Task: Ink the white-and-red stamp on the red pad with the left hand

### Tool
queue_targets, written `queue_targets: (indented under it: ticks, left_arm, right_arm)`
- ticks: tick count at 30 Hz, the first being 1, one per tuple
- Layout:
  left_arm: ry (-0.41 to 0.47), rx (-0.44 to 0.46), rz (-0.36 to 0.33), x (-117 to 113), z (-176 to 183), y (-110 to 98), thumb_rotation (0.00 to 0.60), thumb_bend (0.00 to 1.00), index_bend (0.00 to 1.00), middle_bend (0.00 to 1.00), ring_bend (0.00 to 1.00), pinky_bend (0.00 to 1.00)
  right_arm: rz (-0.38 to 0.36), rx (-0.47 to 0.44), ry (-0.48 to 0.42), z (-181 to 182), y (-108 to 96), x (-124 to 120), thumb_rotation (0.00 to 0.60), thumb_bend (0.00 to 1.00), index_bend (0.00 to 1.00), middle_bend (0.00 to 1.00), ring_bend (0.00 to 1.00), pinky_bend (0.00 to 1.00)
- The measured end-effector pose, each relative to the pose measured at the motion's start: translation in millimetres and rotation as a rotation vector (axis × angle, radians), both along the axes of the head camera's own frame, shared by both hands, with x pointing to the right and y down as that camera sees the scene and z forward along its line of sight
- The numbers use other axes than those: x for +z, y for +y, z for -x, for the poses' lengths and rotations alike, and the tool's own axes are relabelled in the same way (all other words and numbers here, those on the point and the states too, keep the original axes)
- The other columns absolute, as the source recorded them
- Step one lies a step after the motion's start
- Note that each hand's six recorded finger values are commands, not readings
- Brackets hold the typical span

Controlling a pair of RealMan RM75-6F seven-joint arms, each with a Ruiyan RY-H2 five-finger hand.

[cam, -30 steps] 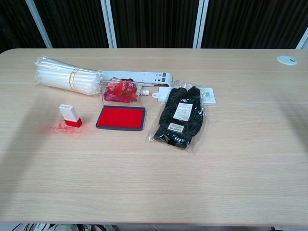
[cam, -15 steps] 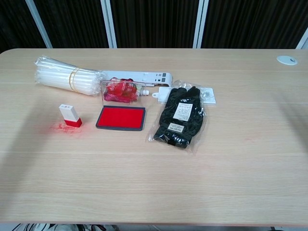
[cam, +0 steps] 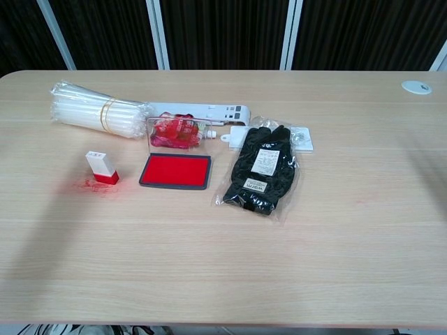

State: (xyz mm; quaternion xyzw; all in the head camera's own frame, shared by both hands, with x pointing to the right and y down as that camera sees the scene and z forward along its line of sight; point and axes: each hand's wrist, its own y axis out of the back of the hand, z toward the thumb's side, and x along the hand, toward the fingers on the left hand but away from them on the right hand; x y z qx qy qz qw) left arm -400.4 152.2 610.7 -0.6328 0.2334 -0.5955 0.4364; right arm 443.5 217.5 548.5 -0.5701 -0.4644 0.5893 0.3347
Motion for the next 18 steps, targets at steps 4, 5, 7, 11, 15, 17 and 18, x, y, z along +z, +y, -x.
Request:
queue_targets:
  ticks: [4,5,7,11,15,17,18]
  left_arm:
    - [-0.013,0.072,0.035,16.8,-26.6,-15.3,0.6,0.04,0.11,0.11,0.08,0.18]
    - [-0.016,0.083,0.039,20.5,-31.8,-18.0,0.6,0.05,0.12,0.12,0.08,0.19]
    - [-0.02,0.105,0.047,28.8,-42.7,-23.7,0.6,0.06,0.15,0.14,0.09,0.19]
    - [-0.027,0.133,0.061,42.3,-58.3,-31.9,0.6,0.08,0.2,0.19,0.11,0.21]
    - [-0.028,0.149,0.085,54.7,-70.1,-36.3,0.6,0.09,0.26,0.24,0.12,0.22]
    - [-0.033,0.159,0.091,60.7,-75.4,-38.1,0.6,0.09,0.28,0.25,0.13,0.22]
    - [-0.034,0.162,0.095,63.4,-77.6,-38.5,0.6,0.09,0.29,0.26,0.14,0.23]
  right_arm:
    - [0.002,0.004,-0.002,-0.5,0.0,0.1,0.6,0.0,0.0,0.0,0.0,0.18]
    - [0.003,0.006,-0.003,-0.7,0.1,0.3,0.6,0.0,0.0,0.0,0.0,0.18]
    - [0.004,0.008,-0.003,-1.0,-0.1,0.4,0.6,0.0,0.0,0.0,0.0,0.18]
    - [0.004,0.01,-0.006,-1.0,-0.2,0.4,0.6,0.0,0.0,0.0,0.0,0.18]
    - [0.006,0.013,-0.009,-1.3,-0.2,0.9,0.6,0.0,0.0,0.0,0.0,0.18]
    - [0.006,0.015,-0.012,-1.3,-0.4,1.0,0.6,0.0,0.0,0.0,0.0,0.18]
    - [0.005,0.016,-0.013,-1.4,-0.6,0.9,0.6,0.0,0.0,0.0,0.0,0.18]
